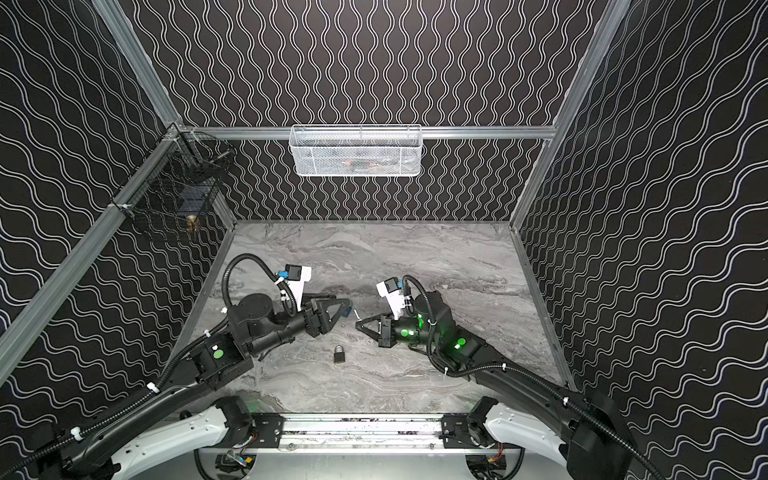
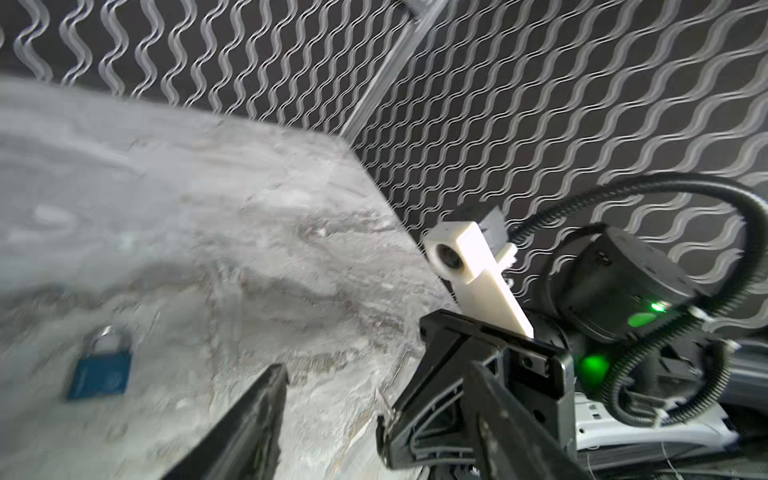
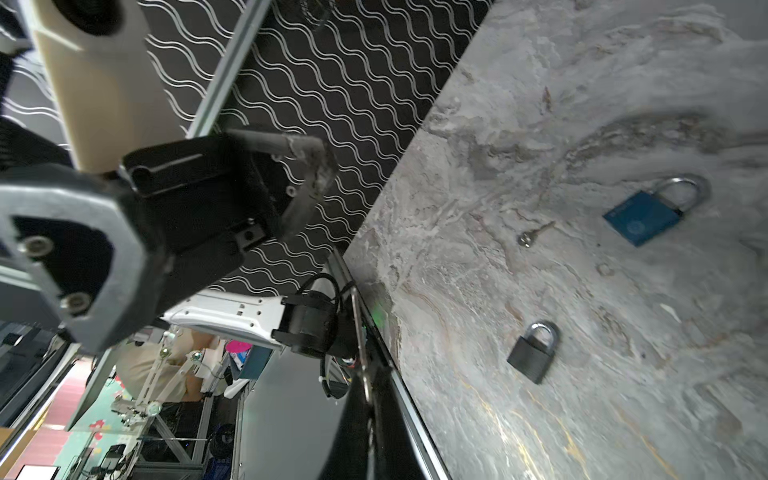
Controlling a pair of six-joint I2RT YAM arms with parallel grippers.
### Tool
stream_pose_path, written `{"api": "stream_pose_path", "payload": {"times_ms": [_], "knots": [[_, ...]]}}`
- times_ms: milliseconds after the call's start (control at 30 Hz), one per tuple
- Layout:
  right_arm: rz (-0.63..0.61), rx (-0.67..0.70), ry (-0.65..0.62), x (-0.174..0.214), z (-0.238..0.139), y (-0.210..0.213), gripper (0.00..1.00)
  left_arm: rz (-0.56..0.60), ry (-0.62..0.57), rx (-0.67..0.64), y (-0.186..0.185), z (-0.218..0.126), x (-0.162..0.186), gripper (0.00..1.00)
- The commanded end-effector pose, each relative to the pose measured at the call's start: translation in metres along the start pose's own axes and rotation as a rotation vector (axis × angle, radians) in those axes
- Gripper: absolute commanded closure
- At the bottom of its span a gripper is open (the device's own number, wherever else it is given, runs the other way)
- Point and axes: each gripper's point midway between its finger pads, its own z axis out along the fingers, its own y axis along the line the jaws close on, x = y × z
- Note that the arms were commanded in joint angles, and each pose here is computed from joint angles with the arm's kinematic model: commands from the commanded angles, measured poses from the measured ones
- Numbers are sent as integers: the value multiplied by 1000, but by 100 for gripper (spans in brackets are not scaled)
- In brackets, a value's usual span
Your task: Unlock with the key
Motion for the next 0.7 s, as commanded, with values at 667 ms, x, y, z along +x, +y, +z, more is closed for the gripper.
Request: {"api": "stream_pose_path", "payload": {"times_ms": [667], "knots": [[355, 310, 115, 90, 11, -93, 100, -11, 526, -663, 102, -11, 147, 26]]}}
